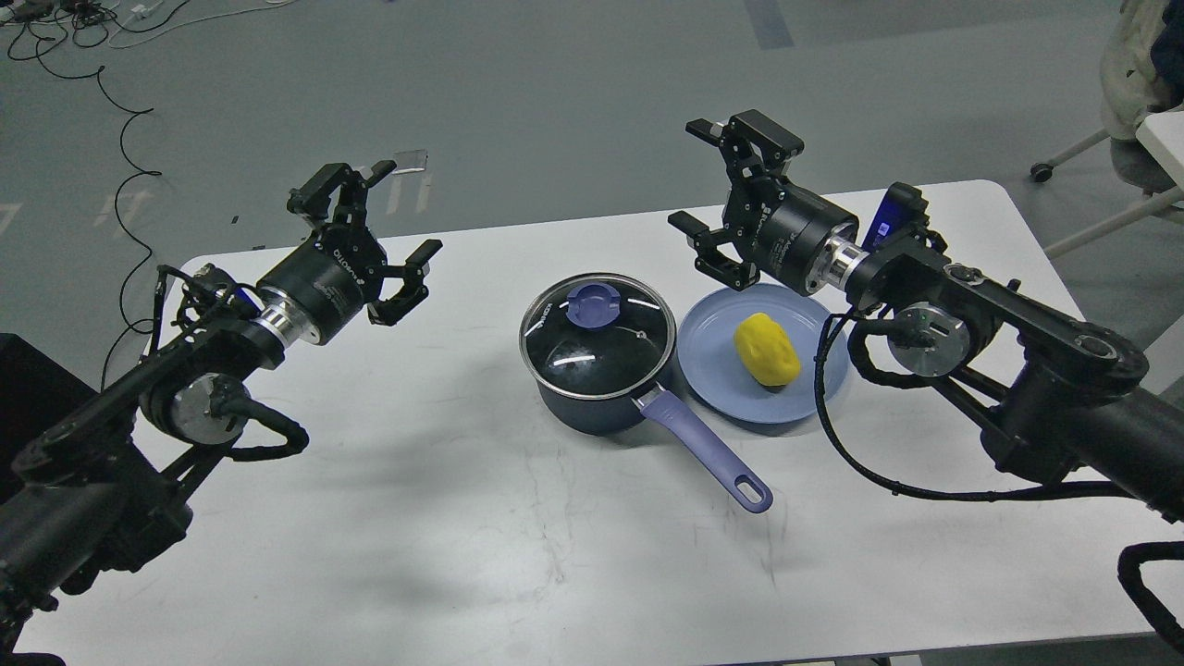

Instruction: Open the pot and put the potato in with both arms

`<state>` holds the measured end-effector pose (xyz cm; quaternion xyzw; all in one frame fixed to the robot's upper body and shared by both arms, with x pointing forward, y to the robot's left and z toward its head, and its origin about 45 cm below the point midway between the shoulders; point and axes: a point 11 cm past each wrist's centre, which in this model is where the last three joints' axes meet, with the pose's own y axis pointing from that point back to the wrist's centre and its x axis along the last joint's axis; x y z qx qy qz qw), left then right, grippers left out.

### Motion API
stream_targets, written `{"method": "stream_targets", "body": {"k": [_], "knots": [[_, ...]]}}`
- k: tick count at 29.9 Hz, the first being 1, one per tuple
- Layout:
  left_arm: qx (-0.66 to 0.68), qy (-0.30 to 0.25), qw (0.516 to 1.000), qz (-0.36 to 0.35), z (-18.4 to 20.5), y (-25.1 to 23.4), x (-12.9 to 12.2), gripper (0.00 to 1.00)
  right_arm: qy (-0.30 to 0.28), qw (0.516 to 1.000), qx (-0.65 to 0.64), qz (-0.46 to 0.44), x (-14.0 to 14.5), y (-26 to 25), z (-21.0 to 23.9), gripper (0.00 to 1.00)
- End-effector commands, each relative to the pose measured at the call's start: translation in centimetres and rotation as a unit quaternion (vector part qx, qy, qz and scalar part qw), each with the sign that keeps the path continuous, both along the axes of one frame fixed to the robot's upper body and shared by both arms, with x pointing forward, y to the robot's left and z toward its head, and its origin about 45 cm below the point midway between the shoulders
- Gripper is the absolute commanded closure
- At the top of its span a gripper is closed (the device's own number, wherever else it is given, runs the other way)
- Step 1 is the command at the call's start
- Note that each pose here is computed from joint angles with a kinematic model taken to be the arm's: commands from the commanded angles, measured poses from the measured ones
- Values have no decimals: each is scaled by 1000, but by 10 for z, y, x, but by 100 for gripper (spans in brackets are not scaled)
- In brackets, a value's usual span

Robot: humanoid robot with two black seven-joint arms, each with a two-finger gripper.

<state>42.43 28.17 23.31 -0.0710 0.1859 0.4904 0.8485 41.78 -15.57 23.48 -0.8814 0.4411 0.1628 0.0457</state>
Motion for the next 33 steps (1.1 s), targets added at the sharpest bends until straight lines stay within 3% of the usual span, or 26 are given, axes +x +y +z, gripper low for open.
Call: {"method": "stream_targets", "body": {"k": [1, 18, 33], "knots": [[0, 2, 1000, 3, -2, 3, -2, 2, 3, 1000, -1, -2, 2, 2, -2, 0], [-36, 6, 999, 25, -10, 3, -4, 2, -20, 999, -20, -17, 32, 1, 23, 0], [-54, -1, 998, 27, -6, -7, 1, 2, -16, 999, -28, -11, 30, 2, 18, 0]]}}
